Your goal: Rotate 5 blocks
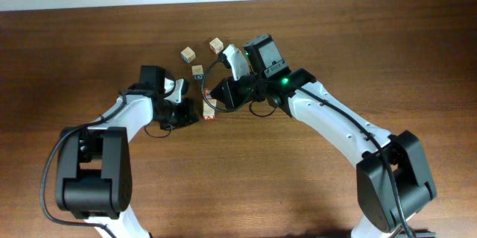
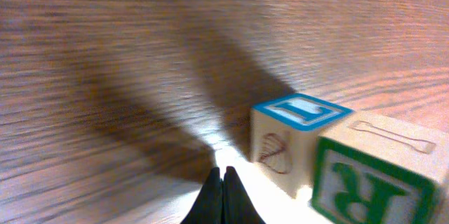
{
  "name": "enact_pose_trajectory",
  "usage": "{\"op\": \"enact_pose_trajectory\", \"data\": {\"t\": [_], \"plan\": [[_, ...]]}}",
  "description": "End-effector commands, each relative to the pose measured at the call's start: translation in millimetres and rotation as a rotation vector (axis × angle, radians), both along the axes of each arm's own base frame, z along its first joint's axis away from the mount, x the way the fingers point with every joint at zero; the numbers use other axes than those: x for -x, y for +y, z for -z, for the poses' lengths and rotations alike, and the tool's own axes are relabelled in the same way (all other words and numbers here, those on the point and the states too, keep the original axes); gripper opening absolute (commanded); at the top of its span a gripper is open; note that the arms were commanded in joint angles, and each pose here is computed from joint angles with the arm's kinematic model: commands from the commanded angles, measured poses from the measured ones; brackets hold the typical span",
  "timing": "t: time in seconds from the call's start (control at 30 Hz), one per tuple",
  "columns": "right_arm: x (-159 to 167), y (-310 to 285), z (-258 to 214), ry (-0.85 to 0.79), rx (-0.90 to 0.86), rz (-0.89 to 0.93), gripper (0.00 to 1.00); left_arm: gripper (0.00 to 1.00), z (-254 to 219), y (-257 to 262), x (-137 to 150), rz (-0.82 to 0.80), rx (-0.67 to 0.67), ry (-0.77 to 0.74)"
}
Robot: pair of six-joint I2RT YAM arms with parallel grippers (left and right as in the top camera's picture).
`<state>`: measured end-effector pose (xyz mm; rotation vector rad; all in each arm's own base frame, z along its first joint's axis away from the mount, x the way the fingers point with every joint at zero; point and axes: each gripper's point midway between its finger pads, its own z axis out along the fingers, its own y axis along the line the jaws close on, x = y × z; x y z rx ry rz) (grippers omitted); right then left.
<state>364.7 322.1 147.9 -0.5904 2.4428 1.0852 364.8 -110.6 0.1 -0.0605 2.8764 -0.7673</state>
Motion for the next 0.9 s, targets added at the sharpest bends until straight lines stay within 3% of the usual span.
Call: {"op": "enact_pose_trajectory", "data": {"t": [0.0,0.13,0.87], "plan": [[6.5,-10.1,55.6,0.08,0.13,0.036,0.04,0.0,2.1,21.3,-8.0,-0.046,-0.095,-0.014],[5.7,-10.2,55.6,0.076,0.132,0.038,0.04,0.0,8.6,39.4,-9.4,-0.097,-0.198,-0.005],[5.4,0.3,49.5,-0.035,0.198,-0.018,0.04,0.0,9.6,42.7,-9.5,-0.101,-0.218,-0.006]]}}
